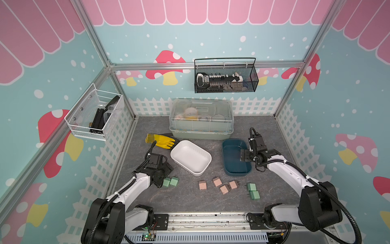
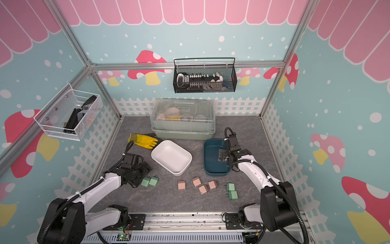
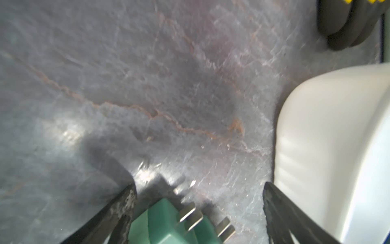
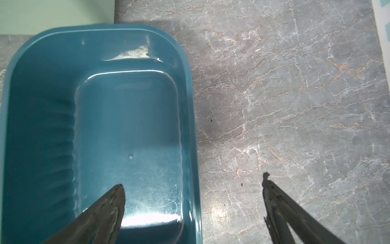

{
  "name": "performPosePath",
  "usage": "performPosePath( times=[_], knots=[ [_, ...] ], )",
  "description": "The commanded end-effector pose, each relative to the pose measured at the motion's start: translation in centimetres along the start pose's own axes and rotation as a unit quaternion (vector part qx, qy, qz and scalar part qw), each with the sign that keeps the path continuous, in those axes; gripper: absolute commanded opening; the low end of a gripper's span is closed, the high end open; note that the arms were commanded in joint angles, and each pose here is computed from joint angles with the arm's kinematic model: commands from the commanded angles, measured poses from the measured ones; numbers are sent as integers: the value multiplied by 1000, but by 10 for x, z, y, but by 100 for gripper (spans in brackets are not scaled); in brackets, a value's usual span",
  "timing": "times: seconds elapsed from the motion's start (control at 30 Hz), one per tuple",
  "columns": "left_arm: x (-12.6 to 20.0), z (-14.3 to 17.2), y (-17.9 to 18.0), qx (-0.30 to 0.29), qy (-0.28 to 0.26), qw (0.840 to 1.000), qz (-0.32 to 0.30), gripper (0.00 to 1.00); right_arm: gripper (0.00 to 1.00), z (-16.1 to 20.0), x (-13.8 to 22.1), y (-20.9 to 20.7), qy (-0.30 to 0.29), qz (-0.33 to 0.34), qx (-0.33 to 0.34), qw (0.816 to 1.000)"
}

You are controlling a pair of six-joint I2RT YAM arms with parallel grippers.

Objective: Place the plugs by color into the storage box
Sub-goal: Pick up the plug from the center of the board.

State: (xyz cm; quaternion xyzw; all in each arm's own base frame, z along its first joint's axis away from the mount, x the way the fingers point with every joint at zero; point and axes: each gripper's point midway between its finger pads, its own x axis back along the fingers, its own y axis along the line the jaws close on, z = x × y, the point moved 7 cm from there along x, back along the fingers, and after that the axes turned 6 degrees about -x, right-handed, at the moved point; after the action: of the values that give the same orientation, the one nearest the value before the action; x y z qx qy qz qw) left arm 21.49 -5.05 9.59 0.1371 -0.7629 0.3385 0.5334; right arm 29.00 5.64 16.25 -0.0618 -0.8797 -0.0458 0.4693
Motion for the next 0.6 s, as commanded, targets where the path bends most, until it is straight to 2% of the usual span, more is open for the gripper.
performPosePath(
  times=[0.0, 0.13, 0.33, 0.57],
  knots=[
    [11, 19, 18, -14, 53, 996, -75, 92, 99, 9, 1, -2, 7, 2, -1, 1000],
    [23, 19, 19, -43, 71, 990, -109, 91, 99, 14, 0, -2, 5, -4, -9, 1000],
    [9, 30, 10, -80, 109, 984, -115, 91, 99, 18, -3, 0, 12, -10, -16, 1000],
    [0, 47, 5, -89, 128, 982, -108, 90, 99, 24, -1, -3, 14, -8, -13, 1000]
  ],
)
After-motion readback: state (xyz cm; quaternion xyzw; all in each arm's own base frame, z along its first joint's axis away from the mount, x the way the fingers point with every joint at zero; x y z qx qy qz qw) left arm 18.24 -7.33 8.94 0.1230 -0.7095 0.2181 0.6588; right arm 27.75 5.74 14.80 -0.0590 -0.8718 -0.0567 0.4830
